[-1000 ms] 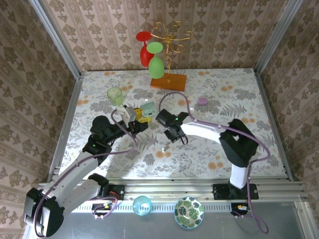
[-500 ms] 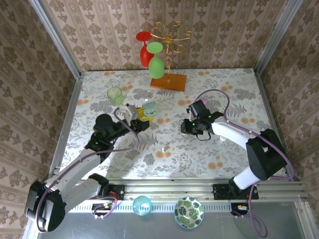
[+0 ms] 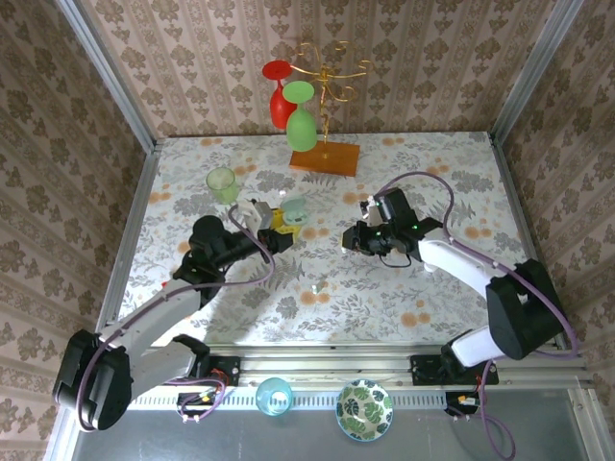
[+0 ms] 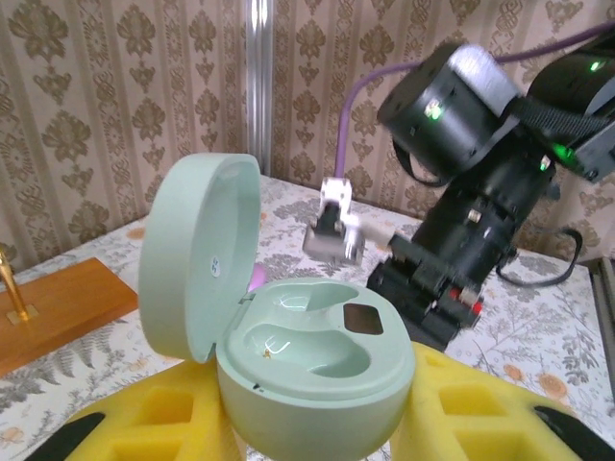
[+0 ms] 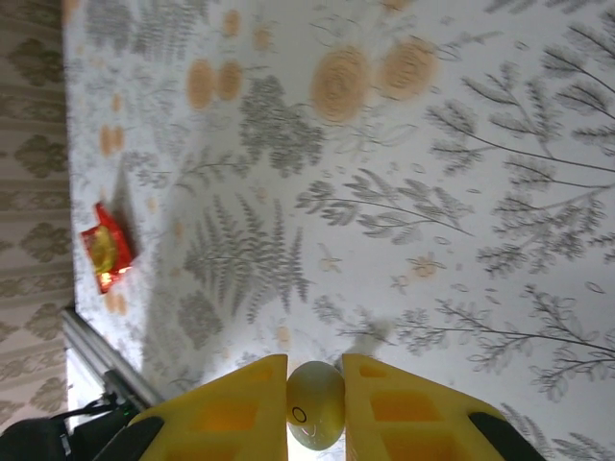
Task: Insert the wireless bluetooth earbuds into the charging case
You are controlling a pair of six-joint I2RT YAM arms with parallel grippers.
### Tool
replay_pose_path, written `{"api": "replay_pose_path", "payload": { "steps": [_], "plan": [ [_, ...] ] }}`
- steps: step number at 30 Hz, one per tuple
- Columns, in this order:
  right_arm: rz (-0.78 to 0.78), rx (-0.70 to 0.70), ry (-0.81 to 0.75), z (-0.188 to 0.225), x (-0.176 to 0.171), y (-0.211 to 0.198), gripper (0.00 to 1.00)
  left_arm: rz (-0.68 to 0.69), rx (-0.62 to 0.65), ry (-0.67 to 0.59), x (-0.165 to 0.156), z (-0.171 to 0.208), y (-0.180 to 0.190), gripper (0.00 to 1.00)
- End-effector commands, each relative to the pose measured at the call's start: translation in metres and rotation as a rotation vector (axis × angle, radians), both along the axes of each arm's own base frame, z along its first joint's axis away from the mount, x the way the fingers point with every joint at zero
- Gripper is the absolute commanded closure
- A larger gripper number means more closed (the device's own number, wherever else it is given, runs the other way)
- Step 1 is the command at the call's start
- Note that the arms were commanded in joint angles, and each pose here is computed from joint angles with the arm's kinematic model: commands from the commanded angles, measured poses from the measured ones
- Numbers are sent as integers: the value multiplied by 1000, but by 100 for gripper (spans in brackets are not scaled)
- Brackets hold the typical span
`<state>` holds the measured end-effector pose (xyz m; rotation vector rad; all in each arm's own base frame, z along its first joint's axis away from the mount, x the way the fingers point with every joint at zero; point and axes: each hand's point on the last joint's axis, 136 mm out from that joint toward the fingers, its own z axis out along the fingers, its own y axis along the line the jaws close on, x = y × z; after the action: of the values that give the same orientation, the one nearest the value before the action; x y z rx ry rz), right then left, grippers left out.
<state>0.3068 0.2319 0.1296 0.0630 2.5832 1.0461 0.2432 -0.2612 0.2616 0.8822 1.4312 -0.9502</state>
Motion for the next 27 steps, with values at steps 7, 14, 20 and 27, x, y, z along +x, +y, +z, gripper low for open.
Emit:
{"api": "replay_pose_path", "payload": {
  "steps": [7, 14, 20, 27],
  "plan": [
    [248, 171, -365, 120, -33, 24, 85, -219, -16, -30, -22, 7, -19, 77],
    [400, 218, -503, 164, -57, 48, 87, -367, -24, -13, -42, 7, -30, 77],
    [461, 212, -522, 169, -65, 62, 87, -426, -29, -15, -54, 9, -33, 77],
    [451, 178, -513, 160, -64, 59, 86, -434, -48, -42, -59, 16, -31, 77]
  ]
}}
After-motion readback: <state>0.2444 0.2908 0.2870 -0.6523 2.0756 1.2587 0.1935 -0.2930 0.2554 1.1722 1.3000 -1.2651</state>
